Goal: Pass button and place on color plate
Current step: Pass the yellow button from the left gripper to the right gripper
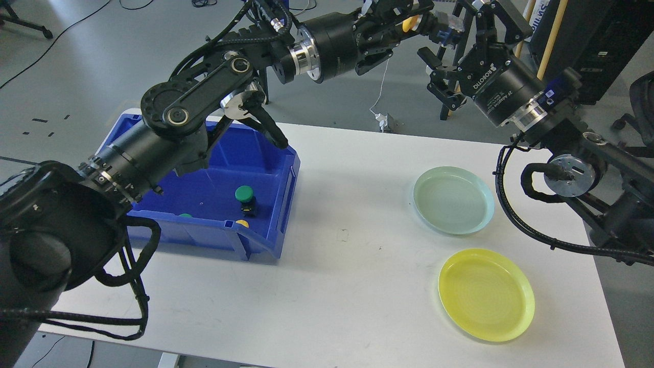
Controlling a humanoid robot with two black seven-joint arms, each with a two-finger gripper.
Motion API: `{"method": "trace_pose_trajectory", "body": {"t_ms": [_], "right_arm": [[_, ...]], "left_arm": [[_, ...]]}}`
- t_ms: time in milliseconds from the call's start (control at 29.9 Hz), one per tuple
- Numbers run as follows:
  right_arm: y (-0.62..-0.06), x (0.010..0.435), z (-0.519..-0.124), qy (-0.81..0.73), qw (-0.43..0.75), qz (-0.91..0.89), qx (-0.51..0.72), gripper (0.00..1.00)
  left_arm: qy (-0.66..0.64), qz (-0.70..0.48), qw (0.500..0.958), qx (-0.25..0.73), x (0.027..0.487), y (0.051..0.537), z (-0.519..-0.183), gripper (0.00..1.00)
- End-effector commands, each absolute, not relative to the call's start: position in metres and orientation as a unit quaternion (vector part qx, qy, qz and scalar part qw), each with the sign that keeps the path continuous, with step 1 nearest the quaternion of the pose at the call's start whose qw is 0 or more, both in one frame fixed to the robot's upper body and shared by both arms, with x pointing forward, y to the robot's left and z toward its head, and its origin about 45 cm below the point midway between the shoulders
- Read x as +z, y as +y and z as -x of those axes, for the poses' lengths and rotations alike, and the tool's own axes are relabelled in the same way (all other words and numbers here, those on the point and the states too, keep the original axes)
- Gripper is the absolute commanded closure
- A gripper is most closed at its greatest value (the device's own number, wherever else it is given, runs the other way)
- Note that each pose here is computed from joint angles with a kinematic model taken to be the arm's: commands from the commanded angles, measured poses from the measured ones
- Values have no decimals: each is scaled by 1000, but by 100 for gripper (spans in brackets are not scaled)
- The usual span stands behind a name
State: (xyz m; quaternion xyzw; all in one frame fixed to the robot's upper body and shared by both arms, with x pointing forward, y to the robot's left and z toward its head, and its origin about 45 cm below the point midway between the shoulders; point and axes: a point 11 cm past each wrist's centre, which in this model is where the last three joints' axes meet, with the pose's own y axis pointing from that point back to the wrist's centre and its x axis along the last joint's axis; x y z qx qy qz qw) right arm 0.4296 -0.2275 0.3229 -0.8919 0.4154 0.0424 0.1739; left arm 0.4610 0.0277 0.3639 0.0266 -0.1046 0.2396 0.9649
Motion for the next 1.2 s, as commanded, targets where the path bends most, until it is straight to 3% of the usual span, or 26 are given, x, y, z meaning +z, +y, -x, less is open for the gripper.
{"method": "trace_pose_trajectory", "body": {"t_ms": [0,167,367,534,668,802,969,1169], "right_arm": [[-226,326,-431,415,176,892,40,1],[-227,327,-432,417,173,892,33,4],[-219,323,-430,433,173,885,0,30],[-211,319,-426,422,166,891,2,37],[-208,318,-425,419,166,893,4,65],[-207,320,-426,417,163,894,3,81],[-208,321,-428,419,165,893,1,88],[-209,321,-428,421,165,892,0,90]], "left_arm": [[-106,-25,965,241,366,28,-462,89],[-104,-24,965,241,366,28,-462,89],[-103,-24,964,242,366,29,-462,89],[-101,-17,964,246,369,31,-464,89],[-90,-12,965,245,368,31,-463,89],[-88,-11,965,245,368,31,-463,89],[-88,-13,965,246,366,32,-463,89],[-86,-15,965,249,363,35,-464,85]]}}
